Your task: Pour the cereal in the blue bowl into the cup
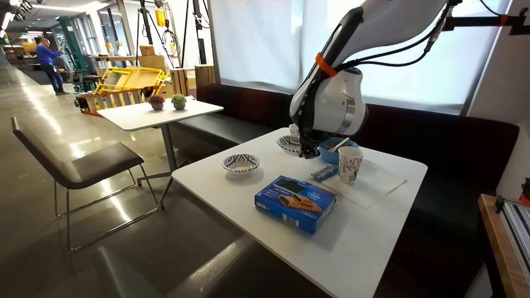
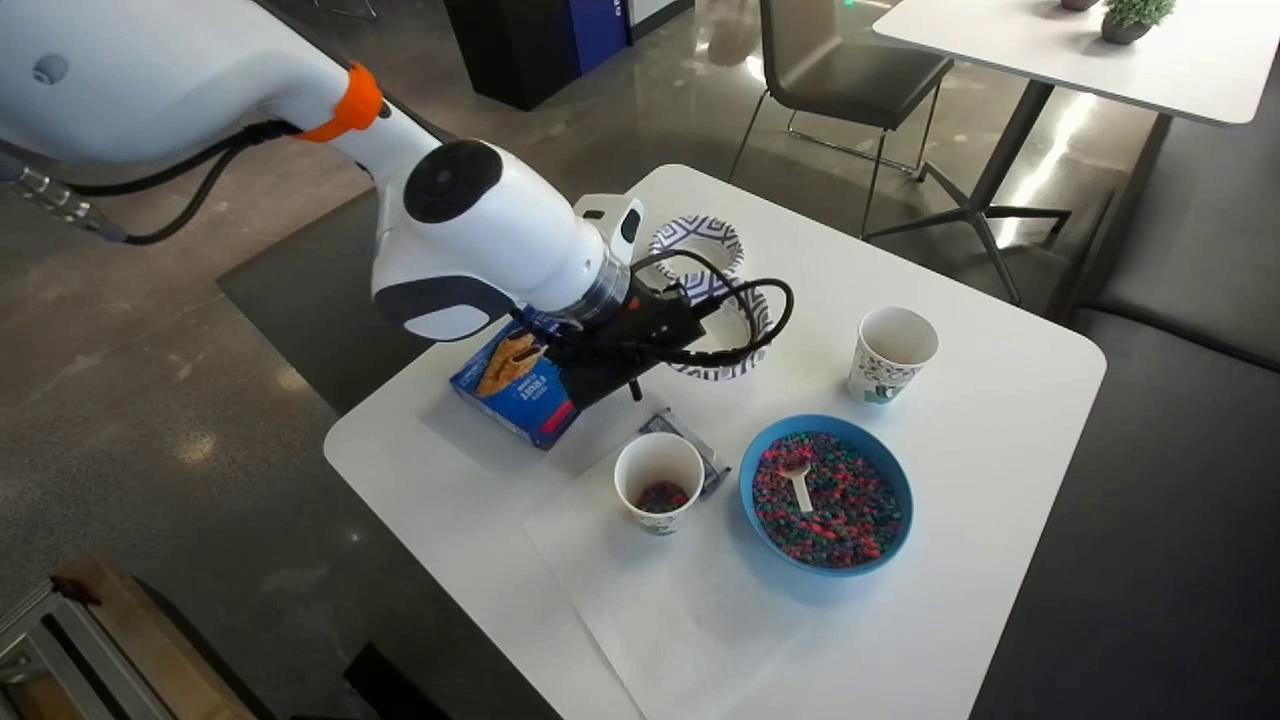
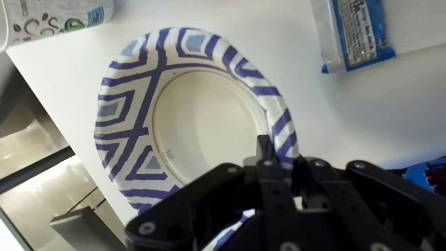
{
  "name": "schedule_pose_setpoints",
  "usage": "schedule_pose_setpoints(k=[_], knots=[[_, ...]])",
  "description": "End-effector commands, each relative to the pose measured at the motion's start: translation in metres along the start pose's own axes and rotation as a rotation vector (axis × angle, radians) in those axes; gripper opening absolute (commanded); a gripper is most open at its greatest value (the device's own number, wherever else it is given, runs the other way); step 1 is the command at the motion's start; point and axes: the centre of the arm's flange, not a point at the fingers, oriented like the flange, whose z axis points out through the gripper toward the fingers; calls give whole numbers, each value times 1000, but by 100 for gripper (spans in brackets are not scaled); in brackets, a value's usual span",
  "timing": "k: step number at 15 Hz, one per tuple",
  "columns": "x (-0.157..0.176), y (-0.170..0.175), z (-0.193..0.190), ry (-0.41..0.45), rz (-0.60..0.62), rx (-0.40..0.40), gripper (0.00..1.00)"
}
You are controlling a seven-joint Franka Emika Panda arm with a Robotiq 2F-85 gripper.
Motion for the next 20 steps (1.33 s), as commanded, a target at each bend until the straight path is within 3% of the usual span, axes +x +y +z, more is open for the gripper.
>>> schedule_pose_setpoints(k=[1, 4, 7, 16, 17, 18, 20], knots=[[19, 9, 11, -3, -127, 26, 1], [22, 8, 20, 33, -229, 59, 1], [24, 7, 30, 7, -309, 74, 1], [12, 0, 50, 3, -389, 150, 1], [13, -1, 45, 15, -386, 168, 31], [13, -2, 40, 22, -380, 185, 32], [17, -1, 18, 41, -336, 214, 46]])
